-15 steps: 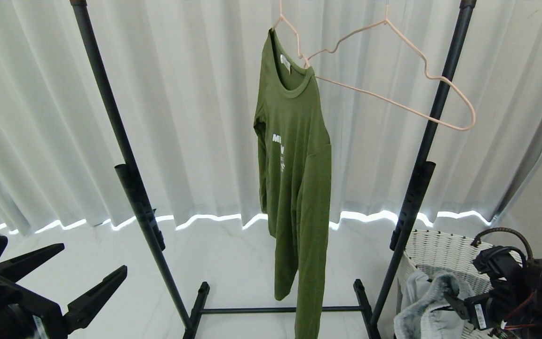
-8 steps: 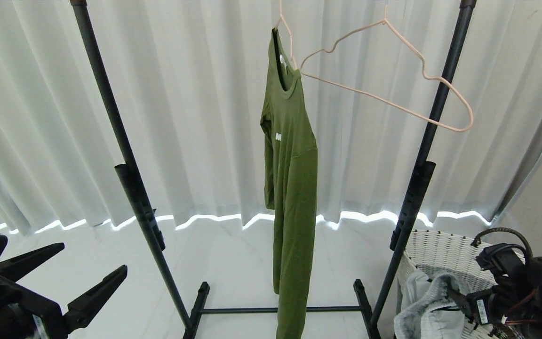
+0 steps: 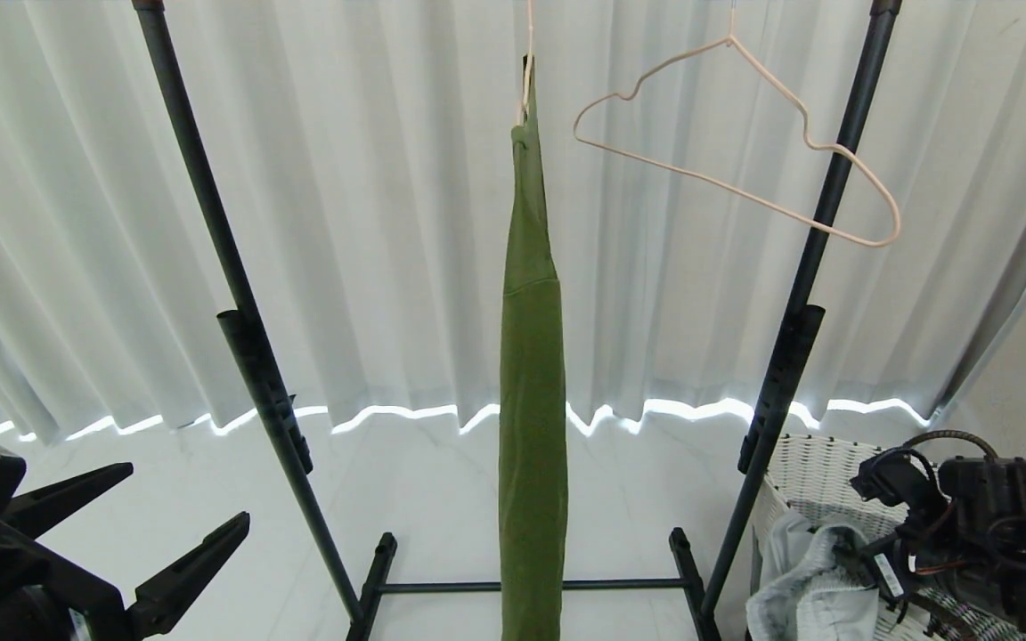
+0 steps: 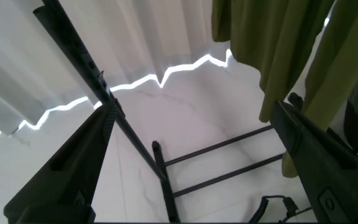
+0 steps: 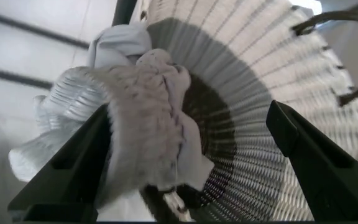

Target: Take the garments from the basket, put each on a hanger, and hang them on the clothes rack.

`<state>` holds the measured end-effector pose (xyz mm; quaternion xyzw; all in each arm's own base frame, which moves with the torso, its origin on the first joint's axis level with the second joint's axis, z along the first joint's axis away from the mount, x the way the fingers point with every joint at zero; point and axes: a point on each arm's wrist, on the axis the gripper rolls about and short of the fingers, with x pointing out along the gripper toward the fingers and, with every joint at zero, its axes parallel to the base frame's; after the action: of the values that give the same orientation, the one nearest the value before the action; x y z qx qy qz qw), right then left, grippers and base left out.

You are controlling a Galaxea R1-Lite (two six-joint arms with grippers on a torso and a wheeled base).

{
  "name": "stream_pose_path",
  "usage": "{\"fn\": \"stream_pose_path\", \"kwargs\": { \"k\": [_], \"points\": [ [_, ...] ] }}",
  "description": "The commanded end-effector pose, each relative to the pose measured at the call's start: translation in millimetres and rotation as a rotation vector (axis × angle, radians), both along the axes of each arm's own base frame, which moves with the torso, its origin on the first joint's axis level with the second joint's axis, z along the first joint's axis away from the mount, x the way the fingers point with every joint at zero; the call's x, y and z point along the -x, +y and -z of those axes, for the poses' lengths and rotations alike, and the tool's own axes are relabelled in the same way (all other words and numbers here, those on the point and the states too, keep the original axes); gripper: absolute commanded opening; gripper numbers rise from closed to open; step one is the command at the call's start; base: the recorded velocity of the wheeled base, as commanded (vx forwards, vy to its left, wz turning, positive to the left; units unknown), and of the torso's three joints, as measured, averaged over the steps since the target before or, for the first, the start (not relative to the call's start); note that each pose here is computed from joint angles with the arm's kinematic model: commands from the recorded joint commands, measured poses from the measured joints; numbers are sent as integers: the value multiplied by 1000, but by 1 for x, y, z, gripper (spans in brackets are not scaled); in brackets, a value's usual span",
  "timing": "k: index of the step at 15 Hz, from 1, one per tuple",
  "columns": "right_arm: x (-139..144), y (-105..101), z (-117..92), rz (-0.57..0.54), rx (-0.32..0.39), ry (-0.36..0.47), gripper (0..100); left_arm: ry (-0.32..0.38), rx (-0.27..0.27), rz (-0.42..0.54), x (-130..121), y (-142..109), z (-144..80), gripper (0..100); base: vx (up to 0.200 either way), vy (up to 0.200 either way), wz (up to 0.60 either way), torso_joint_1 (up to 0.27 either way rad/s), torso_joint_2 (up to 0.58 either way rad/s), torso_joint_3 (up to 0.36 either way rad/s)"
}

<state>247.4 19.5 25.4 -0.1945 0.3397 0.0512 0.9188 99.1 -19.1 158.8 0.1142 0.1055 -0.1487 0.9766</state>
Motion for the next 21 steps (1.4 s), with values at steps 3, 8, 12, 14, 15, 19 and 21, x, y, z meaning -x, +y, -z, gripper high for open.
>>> {"fn": "stream_pose_path", "kwargs": {
  "k": [3,8,12,14,15,19,21],
  "points": [
    [-27,13,-61,-37,-7,22,100,-7,2,1,0,0,-2,100,0,0,0,0,0,0],
    [-35,14,-59,-37,3,34,0,-12,2,3,1,0,-2,100,0,0,0,0,0,0],
    [-27,14,-49,-44,11,83,0,-16,3,3,1,0,-3,100,0,0,0,0,0,0],
    [-24,13,-46,-42,6,96,0,-18,3,1,1,0,-3,100,0,0,0,0,0,0],
    [-24,13,-45,-42,6,99,0,-20,4,1,1,0,-3,100,0,0,0,0,0,0],
    [-25,16,-48,-53,7,86,0,-21,4,3,2,0,-3,100,0,0,0,0,0,0],
    [-24,21,-52,-68,7,71,0,-23,4,3,2,0,-4,100,0,0,0,0,0,0]
  ]
}}
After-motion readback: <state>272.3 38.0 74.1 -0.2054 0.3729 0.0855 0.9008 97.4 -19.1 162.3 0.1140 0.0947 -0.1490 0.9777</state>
